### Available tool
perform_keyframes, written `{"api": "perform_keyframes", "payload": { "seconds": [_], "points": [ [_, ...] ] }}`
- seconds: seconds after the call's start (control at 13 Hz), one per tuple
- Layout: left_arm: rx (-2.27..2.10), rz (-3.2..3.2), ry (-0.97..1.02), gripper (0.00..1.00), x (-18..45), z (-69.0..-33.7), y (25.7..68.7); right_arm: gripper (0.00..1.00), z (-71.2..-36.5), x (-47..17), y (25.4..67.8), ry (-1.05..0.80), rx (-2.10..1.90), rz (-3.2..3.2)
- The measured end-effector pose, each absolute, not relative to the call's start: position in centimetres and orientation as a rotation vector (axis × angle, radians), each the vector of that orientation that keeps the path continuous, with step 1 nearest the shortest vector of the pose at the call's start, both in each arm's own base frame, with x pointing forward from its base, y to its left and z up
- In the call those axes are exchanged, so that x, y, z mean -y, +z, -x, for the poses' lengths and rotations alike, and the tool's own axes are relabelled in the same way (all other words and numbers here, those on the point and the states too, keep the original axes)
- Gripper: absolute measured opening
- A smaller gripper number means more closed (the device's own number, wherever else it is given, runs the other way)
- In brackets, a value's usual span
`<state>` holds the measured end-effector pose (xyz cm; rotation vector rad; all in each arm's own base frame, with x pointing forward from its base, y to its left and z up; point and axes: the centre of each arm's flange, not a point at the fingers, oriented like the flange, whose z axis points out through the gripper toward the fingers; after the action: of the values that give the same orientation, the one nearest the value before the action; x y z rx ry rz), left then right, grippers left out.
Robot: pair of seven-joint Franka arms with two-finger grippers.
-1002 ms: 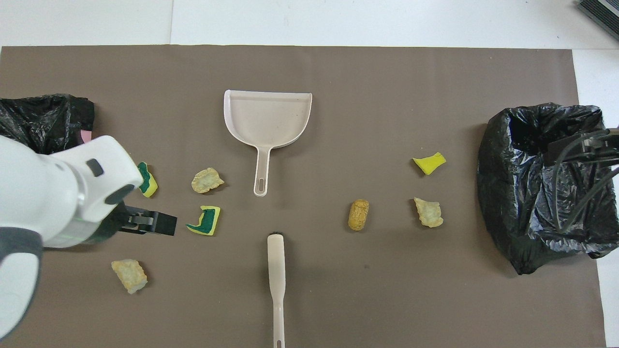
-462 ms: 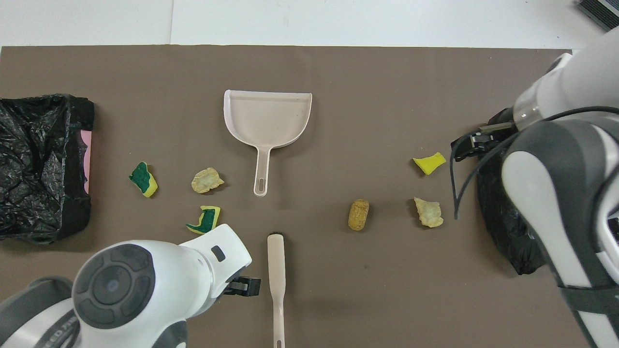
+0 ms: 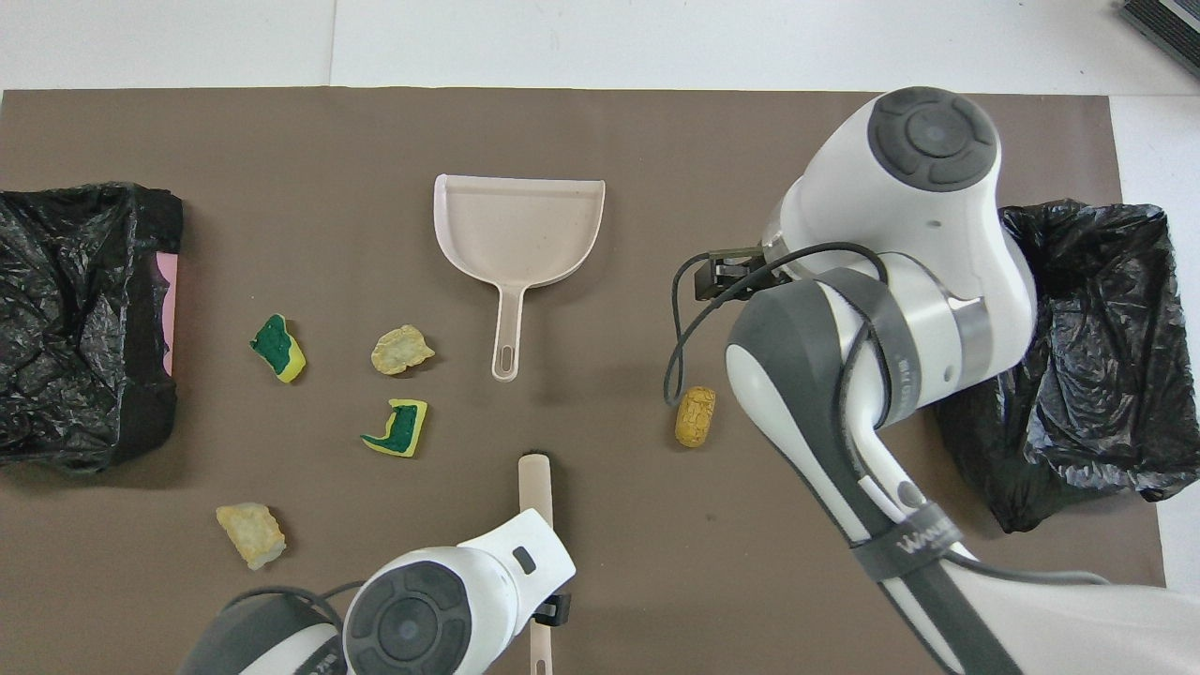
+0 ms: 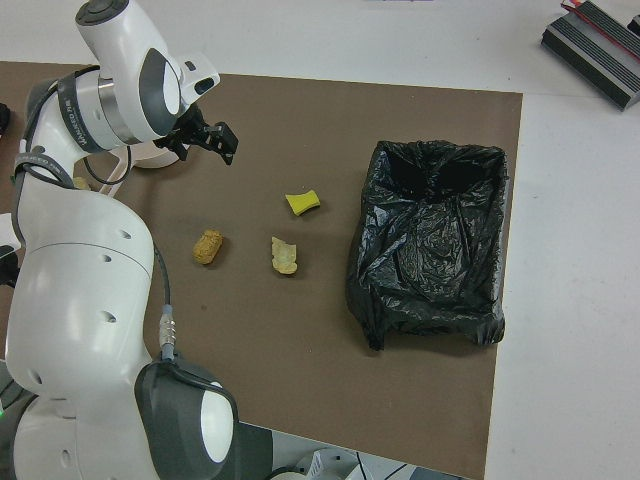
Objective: Sweep and dump trash in bin
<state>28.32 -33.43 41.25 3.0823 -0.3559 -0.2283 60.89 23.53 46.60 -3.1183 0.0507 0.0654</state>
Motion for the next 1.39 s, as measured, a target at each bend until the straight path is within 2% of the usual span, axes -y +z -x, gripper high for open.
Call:
{"api": "perform_keyframes", "payload": {
  "seconds": [0.31, 0.62, 0.69, 0.85, 0.92, 1.0, 1.16, 1.31, 1.39],
  "points": [
    [0.356, -3.084, -0.252, 1.00, 35.8, -23.6, 36.4, 1.00, -61.3, -29.6, 42.7, 0.024, -0.210, 3.067],
    [0.321, -3.095, -0.245, 0.99, 35.8, -22.6, 34.7, 1.00, -60.7, -37.8, 39.9, -0.018, -0.383, 3.014],
    [0.317, -3.095, -0.247, 0.92, 35.7, -22.6, 34.7, 1.00, -60.3, -39.7, 39.0, -0.027, -0.404, 3.003],
    [0.315, -3.095, -0.248, 0.65, 35.7, -22.6, 34.6, 1.00, -59.7, -42.9, 37.5, -0.043, -0.448, 2.981],
    [0.312, -3.096, -0.254, 0.63, 35.7, -22.6, 34.6, 1.00, -59.3, -44.3, 36.9, -0.049, -0.453, 2.976],
    [0.306, -3.094, -0.263, 0.54, 35.6, -22.5, 34.5, 1.00, -59.1, -45.0, 36.6, -0.051, -0.448, 2.976],
    [0.293, -3.091, -0.276, 0.27, 35.5, -22.5, 34.4, 1.00, -59.0, -45.4, 36.7, -0.061, -0.436, 2.979],
    [0.285, -3.092, -0.288, 0.27, 35.4, -22.6, 34.3, 1.00, -58.6, -45.9, 36.5, -0.071, -0.414, 2.991],
    [0.281, -3.094, -0.296, 0.27, 35.3, -22.6, 34.3, 0.93, -58.5, -46.1, 36.4, -0.072, -0.407, 2.995]
  ]
}}
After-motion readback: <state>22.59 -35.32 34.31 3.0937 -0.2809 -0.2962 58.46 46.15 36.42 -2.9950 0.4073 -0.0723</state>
